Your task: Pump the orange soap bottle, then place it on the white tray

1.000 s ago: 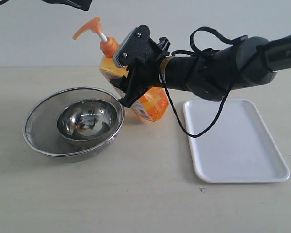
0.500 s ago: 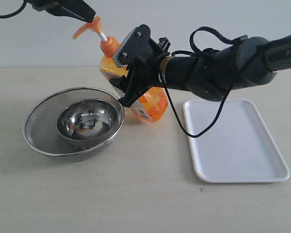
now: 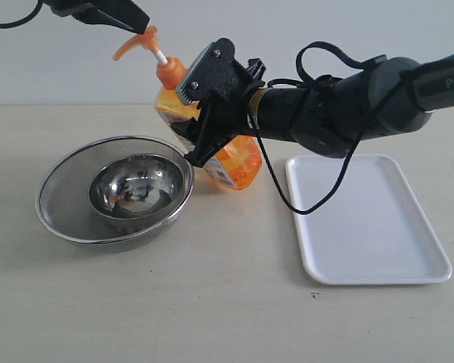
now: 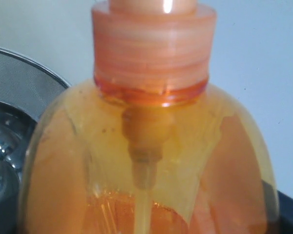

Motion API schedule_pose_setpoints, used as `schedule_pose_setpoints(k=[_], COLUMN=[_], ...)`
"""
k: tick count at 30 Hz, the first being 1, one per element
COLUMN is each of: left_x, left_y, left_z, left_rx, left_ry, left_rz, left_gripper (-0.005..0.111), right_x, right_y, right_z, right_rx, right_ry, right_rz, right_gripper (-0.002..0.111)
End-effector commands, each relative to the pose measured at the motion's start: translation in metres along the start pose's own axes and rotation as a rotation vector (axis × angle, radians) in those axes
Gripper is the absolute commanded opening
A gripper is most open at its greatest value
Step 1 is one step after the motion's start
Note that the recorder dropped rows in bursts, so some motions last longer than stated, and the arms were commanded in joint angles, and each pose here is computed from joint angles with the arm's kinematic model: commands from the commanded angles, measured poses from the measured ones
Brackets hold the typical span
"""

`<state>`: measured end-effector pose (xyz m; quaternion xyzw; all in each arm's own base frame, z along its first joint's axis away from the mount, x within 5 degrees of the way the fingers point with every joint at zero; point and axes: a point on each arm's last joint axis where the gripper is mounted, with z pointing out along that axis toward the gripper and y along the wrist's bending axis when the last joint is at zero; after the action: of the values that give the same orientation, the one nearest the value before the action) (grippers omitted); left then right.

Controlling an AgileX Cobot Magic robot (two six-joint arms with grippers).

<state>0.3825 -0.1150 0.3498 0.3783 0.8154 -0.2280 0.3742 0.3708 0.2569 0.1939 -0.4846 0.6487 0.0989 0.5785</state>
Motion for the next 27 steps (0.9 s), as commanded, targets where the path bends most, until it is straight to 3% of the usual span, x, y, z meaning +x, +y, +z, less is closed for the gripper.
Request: schedule_pose_setpoints(k=[1, 6, 27], left_x=[-0.0026, -0.0035, 0.0027], left_y=[-0.0073, -0.015, -0.01], left_z=[0.0081, 0.0142, 0.0133], left_rx=[0.02, 0.014, -0.034], left_ry=[0.004, 0.036, 0.103], left_rz=[0.014, 0.061, 0.032], left_gripper=[0.005, 0.005, 0.005], right_x=[-0.011, -0.011, -0.01], right_y=[-0.0031, -0.0031, -0.0032], right_z=[-0.002, -0.002, -0.0019], right_rx=[0.006, 0.006, 0.007], right_ry=[-0.062, -0.062, -0.051], right_rz=[-0.017, -0.017, -0.017], right_gripper=[0.0, 0.0, 0.0])
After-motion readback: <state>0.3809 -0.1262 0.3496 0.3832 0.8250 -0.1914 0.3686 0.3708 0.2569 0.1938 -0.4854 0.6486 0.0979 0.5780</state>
